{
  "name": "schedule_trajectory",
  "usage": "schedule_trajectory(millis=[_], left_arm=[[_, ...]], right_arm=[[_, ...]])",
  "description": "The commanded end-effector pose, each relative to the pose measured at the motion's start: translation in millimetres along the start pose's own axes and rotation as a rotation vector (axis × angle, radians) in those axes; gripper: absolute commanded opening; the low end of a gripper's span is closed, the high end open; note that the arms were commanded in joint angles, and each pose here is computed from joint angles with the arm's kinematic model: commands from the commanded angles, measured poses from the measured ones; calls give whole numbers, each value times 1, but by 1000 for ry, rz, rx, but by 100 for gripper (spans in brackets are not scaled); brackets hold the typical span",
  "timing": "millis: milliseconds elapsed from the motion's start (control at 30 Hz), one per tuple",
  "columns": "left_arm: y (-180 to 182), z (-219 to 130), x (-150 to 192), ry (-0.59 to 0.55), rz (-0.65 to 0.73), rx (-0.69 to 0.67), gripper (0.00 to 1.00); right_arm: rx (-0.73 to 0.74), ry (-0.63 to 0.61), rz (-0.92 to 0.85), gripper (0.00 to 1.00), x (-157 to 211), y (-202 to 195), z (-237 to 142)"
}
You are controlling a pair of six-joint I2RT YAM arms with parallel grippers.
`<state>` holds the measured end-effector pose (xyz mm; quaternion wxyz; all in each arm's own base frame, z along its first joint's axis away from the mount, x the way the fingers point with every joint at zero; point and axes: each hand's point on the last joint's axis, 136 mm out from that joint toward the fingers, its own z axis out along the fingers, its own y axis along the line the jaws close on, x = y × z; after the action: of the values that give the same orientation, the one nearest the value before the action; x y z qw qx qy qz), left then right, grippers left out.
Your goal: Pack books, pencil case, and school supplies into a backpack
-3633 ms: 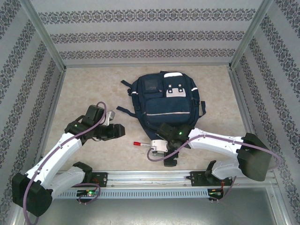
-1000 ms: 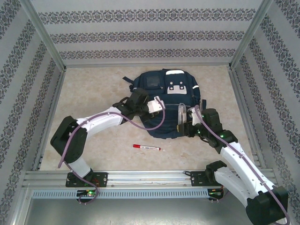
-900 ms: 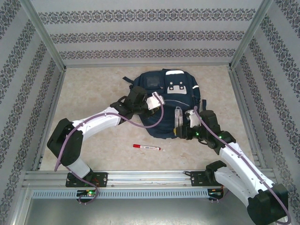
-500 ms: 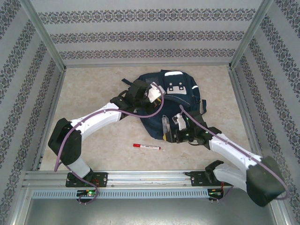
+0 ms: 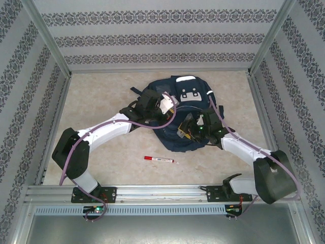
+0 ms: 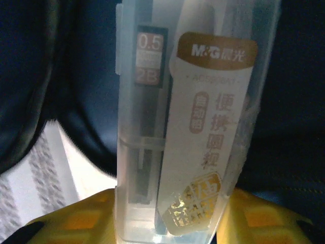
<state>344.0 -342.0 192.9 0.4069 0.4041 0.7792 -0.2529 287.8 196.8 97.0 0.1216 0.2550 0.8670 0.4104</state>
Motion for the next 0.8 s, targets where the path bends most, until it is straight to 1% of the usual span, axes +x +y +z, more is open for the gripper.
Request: schedule_trajectory(millis=[0, 67, 133, 233, 333, 433, 500, 567, 600, 700, 767], left_arm=[[-13, -16, -40, -162, -53, 83, 0], [-15, -14, -41, -181, -69, 95, 0], [-14, -13, -40, -176, -88, 96, 0], [-14, -14, -37, -172, -115, 94, 0], [-14, -14, -36, -193, -116, 93, 0], [-12, -18, -44, -207, -112, 81, 0], [-10, -19, -48, -225, -110, 66, 0], [-5, -18, -52, -245, -111, 45, 0], [-4, -18, -54, -252, -114, 40, 0], [1, -19, -59, -267, -135, 26, 0], [2, -19, -60, -280, -142, 24, 0]], right_arm=[[-48, -151, 304, 33, -38, 13, 10], [-85, -162, 306, 34, -49, 33, 15], [-95, -167, 338, 36, -56, 44, 18], [-102, -199, 435, 36, -63, 46, 20], [-103, -205, 443, 36, -69, 52, 24], [-106, -159, 405, 36, -69, 60, 41], [-161, -91, 338, 37, -69, 83, 55], [-196, -35, 264, 41, -64, 101, 66], [-196, -32, 249, 44, -64, 103, 69], [-173, -61, 228, 50, -70, 94, 77], [-197, -49, 209, 58, -76, 95, 82]])
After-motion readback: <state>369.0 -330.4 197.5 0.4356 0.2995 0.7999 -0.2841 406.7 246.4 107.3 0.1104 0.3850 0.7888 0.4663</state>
